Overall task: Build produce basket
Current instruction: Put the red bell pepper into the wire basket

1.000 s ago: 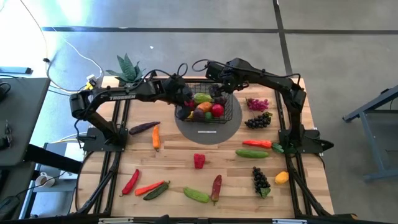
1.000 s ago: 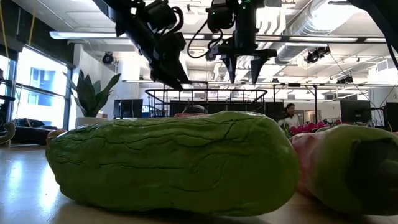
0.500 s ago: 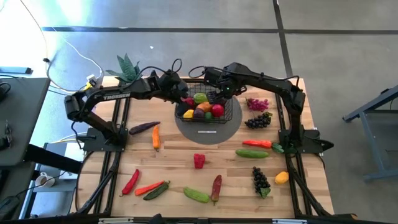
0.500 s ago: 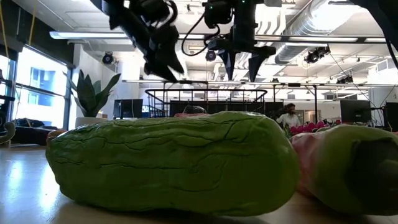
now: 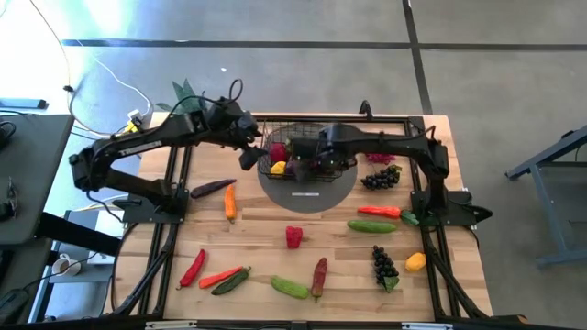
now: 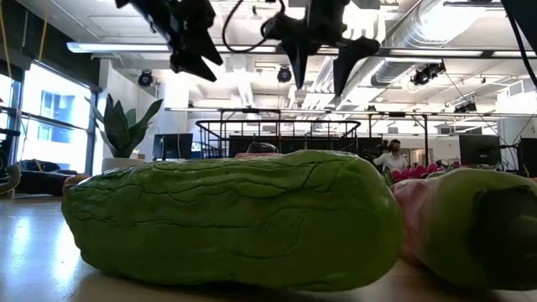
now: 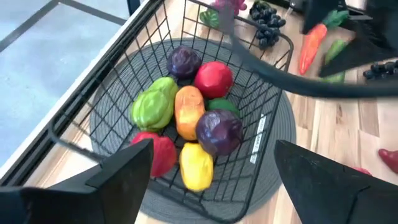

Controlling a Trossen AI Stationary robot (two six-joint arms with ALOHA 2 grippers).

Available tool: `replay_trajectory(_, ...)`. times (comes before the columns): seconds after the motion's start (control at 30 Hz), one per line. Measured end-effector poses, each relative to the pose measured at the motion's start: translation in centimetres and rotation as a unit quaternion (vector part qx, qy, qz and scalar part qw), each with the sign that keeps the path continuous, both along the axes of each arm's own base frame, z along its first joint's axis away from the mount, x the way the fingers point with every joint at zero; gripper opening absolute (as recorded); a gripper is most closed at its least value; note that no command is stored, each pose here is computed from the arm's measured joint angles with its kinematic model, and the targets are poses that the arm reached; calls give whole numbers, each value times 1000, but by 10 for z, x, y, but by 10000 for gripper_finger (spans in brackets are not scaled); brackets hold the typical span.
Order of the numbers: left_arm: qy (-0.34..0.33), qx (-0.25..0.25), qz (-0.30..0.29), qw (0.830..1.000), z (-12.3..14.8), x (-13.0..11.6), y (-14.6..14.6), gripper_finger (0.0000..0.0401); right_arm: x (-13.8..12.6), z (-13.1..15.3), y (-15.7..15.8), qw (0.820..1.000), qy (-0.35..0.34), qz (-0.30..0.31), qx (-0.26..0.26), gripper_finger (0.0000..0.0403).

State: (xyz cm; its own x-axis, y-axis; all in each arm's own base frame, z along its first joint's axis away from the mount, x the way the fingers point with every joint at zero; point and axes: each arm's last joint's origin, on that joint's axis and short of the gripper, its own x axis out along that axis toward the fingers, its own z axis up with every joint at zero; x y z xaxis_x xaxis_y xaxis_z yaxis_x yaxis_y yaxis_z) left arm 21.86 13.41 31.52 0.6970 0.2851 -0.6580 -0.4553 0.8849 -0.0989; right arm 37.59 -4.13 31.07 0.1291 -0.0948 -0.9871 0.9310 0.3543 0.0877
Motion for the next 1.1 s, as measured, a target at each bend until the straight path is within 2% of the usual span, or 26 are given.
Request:
replay_trajectory(0.3, 14, 10, 15, 1000, 8, -14, -9, 323, 8, 1, 54, 999, -38, 9, 19, 314)
replay_trajectory(0.47, 39, -2, 12, 999, 4, -16, -13, 323, 9, 2, 80, 998, -52, 27, 16, 316)
replay_trajectory(0.6, 52, -8, 5, 999, 2, -16, -17, 323, 7, 1, 98, 998, -56, 22, 16, 331)
replay_trajectory(0.7, 57, -10, -2, 998, 2, -15, -21, 323, 7, -2, 111, 998, -58, -16, 16, 351)
replay_trajectory(0.8, 59, -14, -6, 998, 3, -17, -25, 323, 9, -6, 123, 997, -66, -27, 11, 365)
replay_trajectory(1.1, 65, -2, 2, 998, 9, -24, -39, 323, 14, -2, 155, 989, -138, -37, 36, 369)
